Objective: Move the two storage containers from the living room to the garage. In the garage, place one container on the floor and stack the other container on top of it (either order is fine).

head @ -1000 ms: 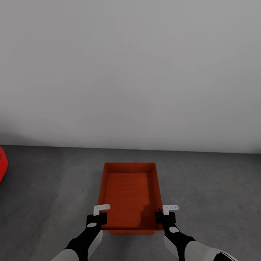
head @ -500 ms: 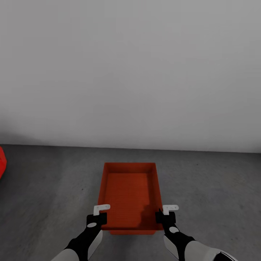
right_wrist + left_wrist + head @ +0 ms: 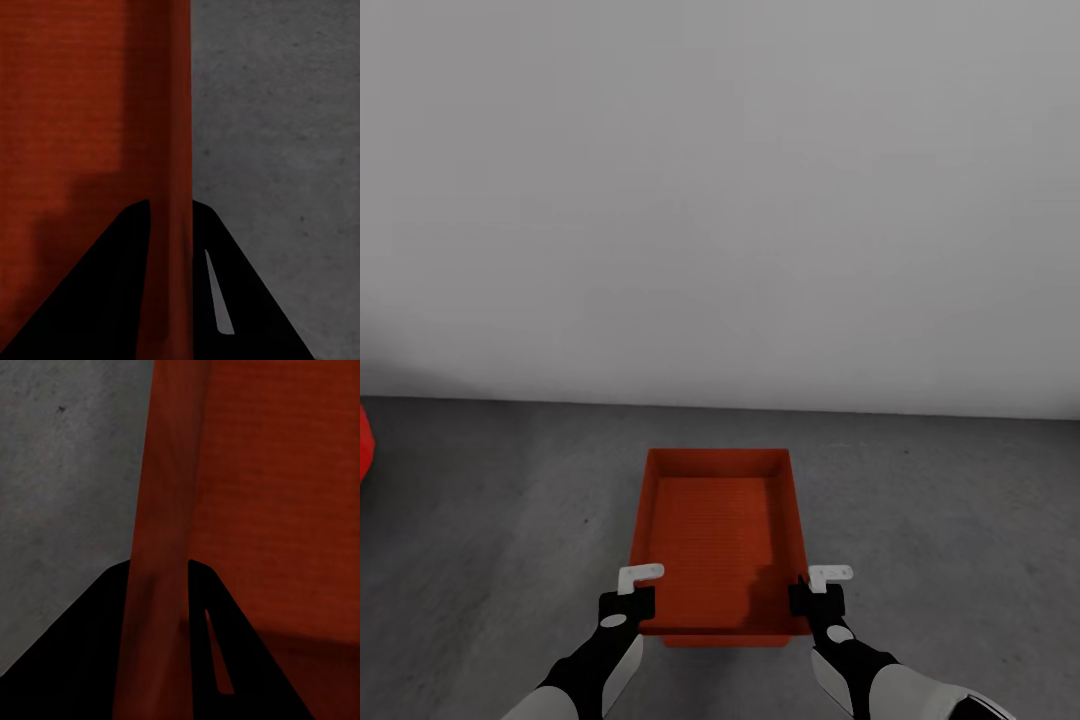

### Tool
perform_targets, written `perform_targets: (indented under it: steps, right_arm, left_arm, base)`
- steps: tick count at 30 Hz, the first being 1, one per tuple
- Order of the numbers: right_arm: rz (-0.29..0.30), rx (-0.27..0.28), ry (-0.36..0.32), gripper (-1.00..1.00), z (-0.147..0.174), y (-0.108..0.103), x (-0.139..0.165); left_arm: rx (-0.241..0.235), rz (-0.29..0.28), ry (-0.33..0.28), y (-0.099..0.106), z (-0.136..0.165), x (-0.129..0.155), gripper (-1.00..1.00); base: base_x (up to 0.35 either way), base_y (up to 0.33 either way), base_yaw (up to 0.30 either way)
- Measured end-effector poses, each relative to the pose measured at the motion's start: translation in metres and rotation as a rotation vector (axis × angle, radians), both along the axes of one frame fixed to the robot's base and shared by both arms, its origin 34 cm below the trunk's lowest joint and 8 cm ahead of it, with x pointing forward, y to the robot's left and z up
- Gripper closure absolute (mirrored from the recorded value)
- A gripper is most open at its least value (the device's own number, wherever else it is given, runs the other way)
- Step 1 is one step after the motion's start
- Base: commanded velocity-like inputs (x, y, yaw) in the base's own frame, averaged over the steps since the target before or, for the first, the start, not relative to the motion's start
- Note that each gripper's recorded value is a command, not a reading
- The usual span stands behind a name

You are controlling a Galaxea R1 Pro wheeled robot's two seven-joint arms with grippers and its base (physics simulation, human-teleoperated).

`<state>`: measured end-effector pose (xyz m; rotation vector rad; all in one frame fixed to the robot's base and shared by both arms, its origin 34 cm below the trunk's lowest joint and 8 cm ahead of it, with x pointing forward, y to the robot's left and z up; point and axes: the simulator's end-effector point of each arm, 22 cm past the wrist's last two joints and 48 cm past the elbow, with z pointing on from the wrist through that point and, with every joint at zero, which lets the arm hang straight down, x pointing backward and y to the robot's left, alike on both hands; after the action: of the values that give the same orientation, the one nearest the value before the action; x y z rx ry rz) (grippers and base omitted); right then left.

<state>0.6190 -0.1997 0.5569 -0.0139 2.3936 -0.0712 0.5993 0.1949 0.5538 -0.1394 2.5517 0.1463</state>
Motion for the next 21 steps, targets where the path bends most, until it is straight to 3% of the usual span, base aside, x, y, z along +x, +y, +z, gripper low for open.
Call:
perform_targets:
  steps: [21]
  right_arm:
    - [0.0,0.0,0.001,1.0,-0.034,0.0,0.0]
  left_arm:
    - [0.0,0.0,0.002,0.0,-0.034,-0.001,1.0]
  base:
    - [0.0,0.0,0.0]
